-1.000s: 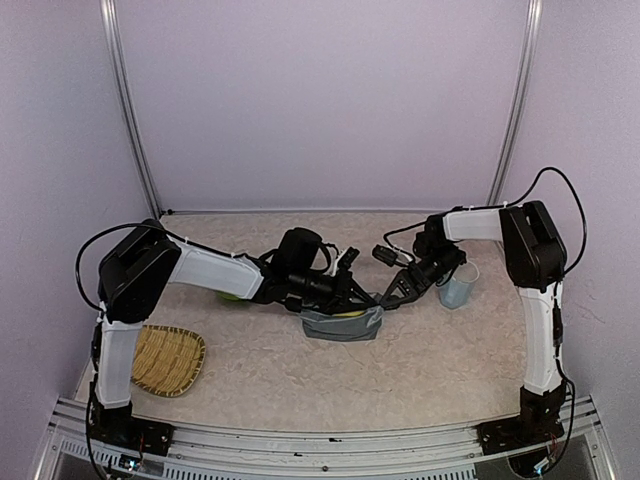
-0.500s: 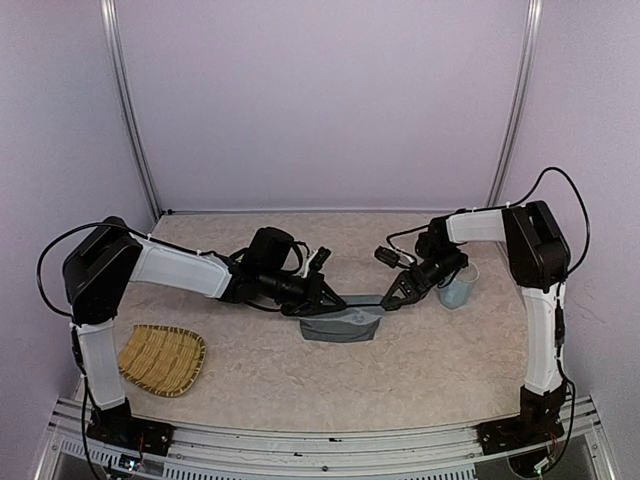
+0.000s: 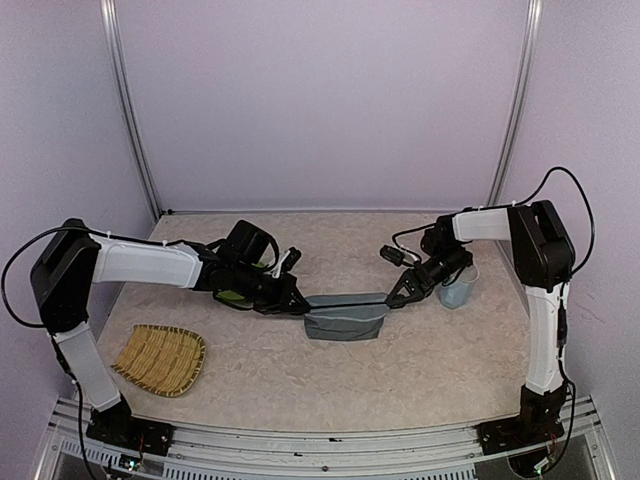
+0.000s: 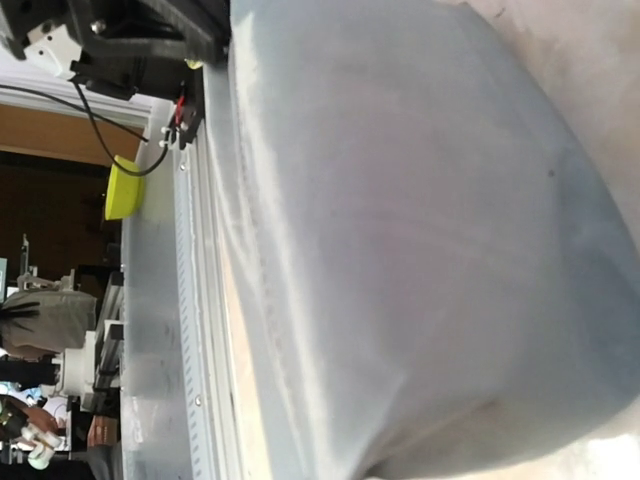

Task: Sort the hair-cutting tools

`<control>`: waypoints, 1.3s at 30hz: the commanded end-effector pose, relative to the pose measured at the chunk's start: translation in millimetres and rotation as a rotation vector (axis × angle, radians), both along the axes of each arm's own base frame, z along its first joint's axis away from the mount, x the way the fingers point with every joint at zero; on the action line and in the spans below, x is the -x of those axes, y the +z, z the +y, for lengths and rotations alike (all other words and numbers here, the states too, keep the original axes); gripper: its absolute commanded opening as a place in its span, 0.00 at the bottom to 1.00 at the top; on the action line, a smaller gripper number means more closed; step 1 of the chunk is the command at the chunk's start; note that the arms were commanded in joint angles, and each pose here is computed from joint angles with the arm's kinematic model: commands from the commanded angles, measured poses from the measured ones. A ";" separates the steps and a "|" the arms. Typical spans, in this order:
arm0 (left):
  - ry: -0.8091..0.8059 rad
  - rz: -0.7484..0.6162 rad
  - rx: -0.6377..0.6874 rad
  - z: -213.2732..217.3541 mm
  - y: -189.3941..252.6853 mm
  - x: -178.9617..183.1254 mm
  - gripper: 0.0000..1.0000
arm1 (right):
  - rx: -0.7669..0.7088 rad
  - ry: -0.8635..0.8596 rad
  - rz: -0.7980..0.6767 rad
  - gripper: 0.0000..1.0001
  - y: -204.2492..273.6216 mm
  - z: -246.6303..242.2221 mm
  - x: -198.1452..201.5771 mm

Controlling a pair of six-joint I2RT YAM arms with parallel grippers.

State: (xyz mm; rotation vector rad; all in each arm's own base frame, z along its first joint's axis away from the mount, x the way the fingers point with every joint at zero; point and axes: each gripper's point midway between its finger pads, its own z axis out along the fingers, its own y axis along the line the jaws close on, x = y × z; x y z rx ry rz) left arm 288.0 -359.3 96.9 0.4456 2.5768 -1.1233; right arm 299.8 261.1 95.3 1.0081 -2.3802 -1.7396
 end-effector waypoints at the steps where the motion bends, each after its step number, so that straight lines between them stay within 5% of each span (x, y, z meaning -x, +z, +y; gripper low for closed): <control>1: 0.045 0.021 -0.159 41.9 -20.0 5.2 0.00 | 0.030 -0.018 -0.039 0.00 4.9 -11.5 -4.3; 4: 0.047 0.000 -0.150 40.7 -13.3 0.3 0.01 | 0.024 -0.016 -0.052 0.00 7.8 -11.1 -5.9; 7: 0.048 -0.038 -0.145 36.9 2.3 -8.1 0.28 | 0.022 -0.004 -0.085 0.13 16.9 -11.5 -7.9; 8: 0.051 -0.067 -0.149 37.1 11.4 -12.4 0.33 | 0.026 0.001 -0.107 0.25 22.6 -12.0 -8.9; 9: 0.053 -0.103 -0.153 37.6 23.3 -17.7 0.38 | 0.030 0.001 -0.136 0.52 29.0 -13.5 -11.6; 10: 0.060 -0.143 -0.164 40.1 35.7 -23.0 0.42 | 0.035 -0.001 -0.167 0.94 36.1 -15.5 -14.0; 11: 0.071 -0.182 -0.174 43.1 49.7 -29.0 0.46 | 0.038 -0.007 -0.199 0.99 44.4 -18.0 -16.7; 20: 0.241 -0.548 -0.287 94.3 161.3 -83.3 0.72 | 0.203 -0.141 -0.590 1.00 96.5 -64.6 -53.9; 23: 0.281 -0.614 -0.291 106.4 184.8 -91.8 0.98 | 0.279 -0.329 -0.736 1.00 120.5 -94.5 -79.9; 34: 0.569 -0.798 -0.376 167.5 216.3 -111.1 0.99 | 0.585 -1.114 -1.136 1.00 187.8 -231.1 -108.4; 39: 0.615 -0.846 -0.376 175.7 225.7 -116.6 0.99 | 0.564 -1.116 -1.224 1.00 196.4 -230.9 -88.8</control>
